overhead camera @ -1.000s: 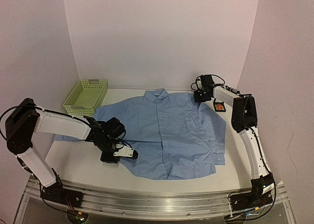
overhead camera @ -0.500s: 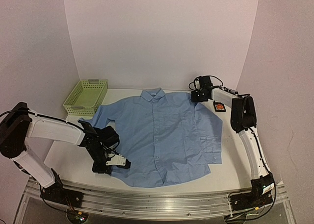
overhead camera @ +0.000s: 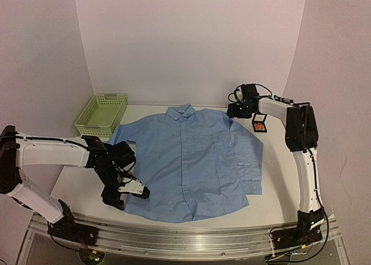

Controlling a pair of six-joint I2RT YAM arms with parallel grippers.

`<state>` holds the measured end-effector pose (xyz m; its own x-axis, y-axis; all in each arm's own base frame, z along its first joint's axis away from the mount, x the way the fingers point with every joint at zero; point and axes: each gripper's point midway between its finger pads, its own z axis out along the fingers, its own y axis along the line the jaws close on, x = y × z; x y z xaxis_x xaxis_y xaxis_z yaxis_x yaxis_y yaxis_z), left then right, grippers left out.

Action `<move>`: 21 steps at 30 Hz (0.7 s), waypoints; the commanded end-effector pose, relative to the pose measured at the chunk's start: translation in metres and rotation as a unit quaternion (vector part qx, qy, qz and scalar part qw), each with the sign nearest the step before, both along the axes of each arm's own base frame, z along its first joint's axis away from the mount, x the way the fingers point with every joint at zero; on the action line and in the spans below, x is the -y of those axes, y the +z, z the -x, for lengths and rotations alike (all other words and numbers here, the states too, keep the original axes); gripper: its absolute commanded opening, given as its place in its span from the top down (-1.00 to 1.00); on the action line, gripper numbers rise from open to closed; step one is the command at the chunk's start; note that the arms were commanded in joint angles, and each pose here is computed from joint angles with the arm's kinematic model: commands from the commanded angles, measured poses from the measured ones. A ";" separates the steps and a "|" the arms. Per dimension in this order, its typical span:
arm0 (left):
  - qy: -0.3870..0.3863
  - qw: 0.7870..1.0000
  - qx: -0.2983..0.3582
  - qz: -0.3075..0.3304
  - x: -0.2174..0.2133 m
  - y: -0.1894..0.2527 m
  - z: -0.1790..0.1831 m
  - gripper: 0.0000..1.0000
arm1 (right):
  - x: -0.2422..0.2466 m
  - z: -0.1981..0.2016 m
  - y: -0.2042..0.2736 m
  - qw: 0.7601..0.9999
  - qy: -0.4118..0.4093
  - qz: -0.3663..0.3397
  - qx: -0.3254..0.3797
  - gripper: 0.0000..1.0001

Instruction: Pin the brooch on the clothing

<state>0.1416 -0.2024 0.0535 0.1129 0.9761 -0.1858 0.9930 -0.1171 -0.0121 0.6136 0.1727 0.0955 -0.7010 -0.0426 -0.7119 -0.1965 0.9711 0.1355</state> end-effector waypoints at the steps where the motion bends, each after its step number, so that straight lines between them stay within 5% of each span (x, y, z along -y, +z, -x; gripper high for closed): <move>1: 0.036 0.995 0.030 0.085 0.033 0.056 -0.071 -0.46 | -0.009 0.046 0.096 0.999 -0.004 -0.012 0.046 -0.38; 5: 0.180 0.976 0.053 0.111 0.047 0.072 -0.175 -0.29 | 0.009 0.115 0.062 0.997 -0.057 -0.020 -0.048 -0.14; 10: 0.306 0.937 0.124 0.115 0.048 0.070 -0.291 0.00 | 0.018 0.212 0.007 0.980 -0.105 -0.047 -0.162 0.81; 12: 0.336 0.927 0.128 0.105 0.047 0.054 -0.317 0.10 | 0.025 0.243 -0.015 0.971 -0.126 -0.051 -0.196 0.99; 21: 0.363 0.917 0.141 0.088 0.047 -0.005 -0.349 0.14 | 0.045 0.328 -0.079 0.938 -0.166 -0.052 -0.300 1.00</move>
